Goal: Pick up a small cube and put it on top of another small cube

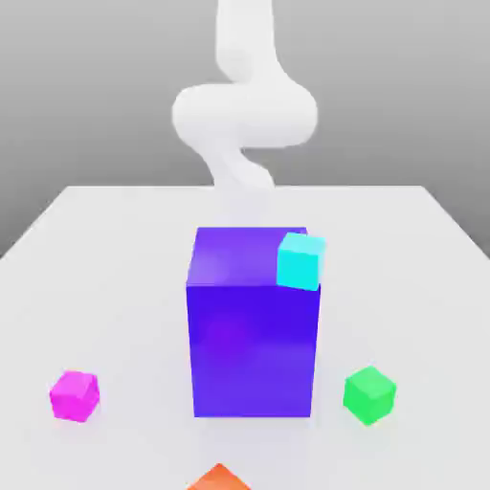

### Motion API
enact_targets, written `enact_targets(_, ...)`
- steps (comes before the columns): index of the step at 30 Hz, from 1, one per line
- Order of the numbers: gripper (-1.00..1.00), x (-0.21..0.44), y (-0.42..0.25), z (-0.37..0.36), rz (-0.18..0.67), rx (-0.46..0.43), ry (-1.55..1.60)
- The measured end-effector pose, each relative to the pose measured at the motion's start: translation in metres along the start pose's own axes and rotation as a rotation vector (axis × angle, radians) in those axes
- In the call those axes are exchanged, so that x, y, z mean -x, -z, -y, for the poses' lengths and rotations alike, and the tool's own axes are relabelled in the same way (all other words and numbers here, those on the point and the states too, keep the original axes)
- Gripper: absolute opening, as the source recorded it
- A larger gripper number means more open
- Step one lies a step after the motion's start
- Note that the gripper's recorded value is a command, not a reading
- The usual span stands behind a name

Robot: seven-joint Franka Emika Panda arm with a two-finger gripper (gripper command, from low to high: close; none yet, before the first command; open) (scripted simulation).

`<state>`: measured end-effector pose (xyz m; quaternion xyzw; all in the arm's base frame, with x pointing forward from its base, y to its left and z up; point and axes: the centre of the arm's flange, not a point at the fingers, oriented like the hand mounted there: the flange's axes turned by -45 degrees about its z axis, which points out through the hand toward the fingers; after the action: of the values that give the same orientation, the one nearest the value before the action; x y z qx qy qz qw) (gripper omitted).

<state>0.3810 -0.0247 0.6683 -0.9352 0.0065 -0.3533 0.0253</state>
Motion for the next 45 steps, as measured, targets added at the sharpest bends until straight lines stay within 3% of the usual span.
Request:
enact_targets(6, 0.0, 0.031, -0.127, -0.061, 0.18, -0.065, -0.052)
enact_targets(12, 0.0, 0.097, -0.231, -0.115, 0.344, -0.074, -0.109)
enact_targets(18, 0.0, 0.188, -0.301, -0.172, 0.5, -0.022, -0.166)
enact_targets(25, 0.0, 0.302, -0.334, -0.231, 0.679, 0.101, -0.193)
enact_targets(34, 0.0, 0.362, -0.38, -0.245, 0.712, 0.132, -0.19)
enact_targets(35, -1.0, 0.366, -0.383, -0.245, 0.713, 0.131, -0.192)
enact_targets(45, -1.0, 0.349, -0.367, -0.245, 0.711, 0.134, -0.187)
